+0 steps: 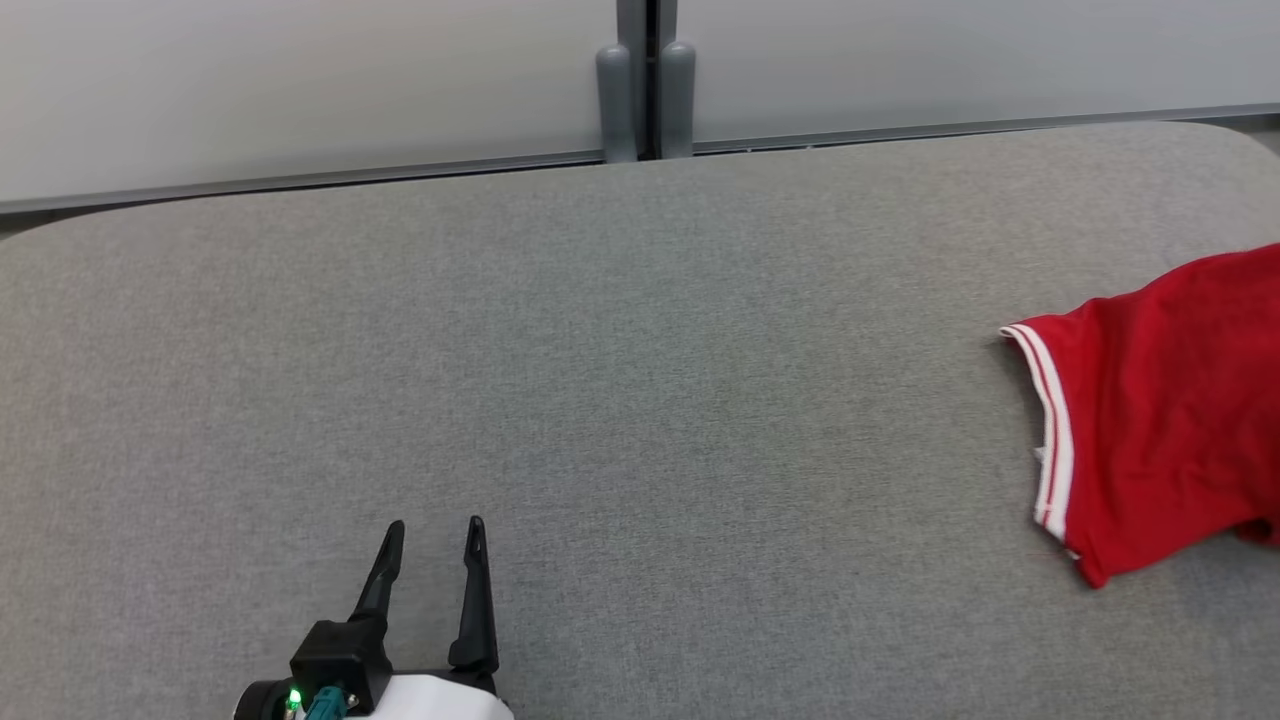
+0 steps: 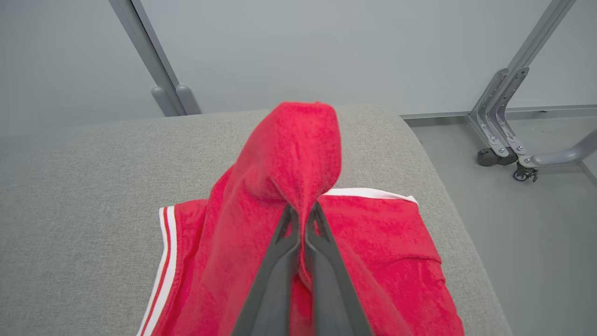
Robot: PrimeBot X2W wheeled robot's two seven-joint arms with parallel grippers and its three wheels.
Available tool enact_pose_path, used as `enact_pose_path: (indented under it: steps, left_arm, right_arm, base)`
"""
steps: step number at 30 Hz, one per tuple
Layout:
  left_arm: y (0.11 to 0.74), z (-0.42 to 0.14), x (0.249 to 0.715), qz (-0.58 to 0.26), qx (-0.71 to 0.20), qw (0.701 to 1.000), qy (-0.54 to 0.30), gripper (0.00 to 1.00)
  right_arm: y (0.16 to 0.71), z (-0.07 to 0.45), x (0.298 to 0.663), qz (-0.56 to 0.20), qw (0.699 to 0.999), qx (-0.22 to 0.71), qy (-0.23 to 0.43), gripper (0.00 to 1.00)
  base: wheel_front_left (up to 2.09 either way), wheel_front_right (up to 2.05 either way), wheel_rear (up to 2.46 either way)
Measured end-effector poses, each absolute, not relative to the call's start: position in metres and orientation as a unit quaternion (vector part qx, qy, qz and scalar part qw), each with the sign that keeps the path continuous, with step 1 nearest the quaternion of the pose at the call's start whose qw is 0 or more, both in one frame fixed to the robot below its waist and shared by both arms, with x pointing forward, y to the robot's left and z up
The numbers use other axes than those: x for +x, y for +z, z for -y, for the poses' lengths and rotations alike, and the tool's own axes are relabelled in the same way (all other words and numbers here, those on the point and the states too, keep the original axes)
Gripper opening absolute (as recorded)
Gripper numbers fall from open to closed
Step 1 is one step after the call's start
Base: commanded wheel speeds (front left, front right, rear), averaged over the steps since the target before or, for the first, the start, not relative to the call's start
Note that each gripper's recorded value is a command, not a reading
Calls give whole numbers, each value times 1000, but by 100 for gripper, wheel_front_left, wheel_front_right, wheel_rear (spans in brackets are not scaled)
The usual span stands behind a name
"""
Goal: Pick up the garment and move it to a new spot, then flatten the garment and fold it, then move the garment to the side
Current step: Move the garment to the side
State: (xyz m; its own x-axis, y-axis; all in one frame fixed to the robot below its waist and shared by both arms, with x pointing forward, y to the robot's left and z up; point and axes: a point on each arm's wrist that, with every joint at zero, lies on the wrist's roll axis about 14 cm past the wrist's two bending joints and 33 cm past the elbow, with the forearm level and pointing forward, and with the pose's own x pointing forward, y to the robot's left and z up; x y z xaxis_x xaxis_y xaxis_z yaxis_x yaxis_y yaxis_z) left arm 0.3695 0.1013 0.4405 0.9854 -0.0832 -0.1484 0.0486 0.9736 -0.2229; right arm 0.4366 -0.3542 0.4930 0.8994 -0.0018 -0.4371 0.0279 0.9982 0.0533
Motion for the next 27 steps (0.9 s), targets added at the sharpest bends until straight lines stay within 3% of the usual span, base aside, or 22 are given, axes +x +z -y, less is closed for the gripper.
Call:
enact_pose_path:
  steps: [7,13,14,15,16,22,27]
  left_arm:
    - [431,-117,367,-91,-99,991,-8,100]
    - [428,-114,369,-95,-95,991,-13,100]
    - [427,-113,369,-95,-95,991,-15,100]
    - [427,-111,369,-95,-94,991,-18,100]
    - [427,-110,370,-95,-95,991,-20,100]
    - [441,-109,370,-75,-105,991,-23,100]
    - [454,-127,362,-55,-103,993,7,100]
  right_arm:
    - [503,371,458,-214,976,27,-26,0]
    - [505,407,445,-221,972,22,-73,0]
    - [505,413,442,-222,971,20,-81,24]
    - [505,418,439,-222,971,10,-88,96]
    - [504,424,435,-224,970,-3,-94,100]
    - [522,425,431,-166,979,-72,-89,100]
    - [535,398,430,-110,988,-93,-49,100]
  base:
    - [0,0,0]
    - [0,0,0]
    - [0,0,0]
    - [0,0,0]
    - [0,0,0]
    - [0,0,0]
    - [0,0,0]
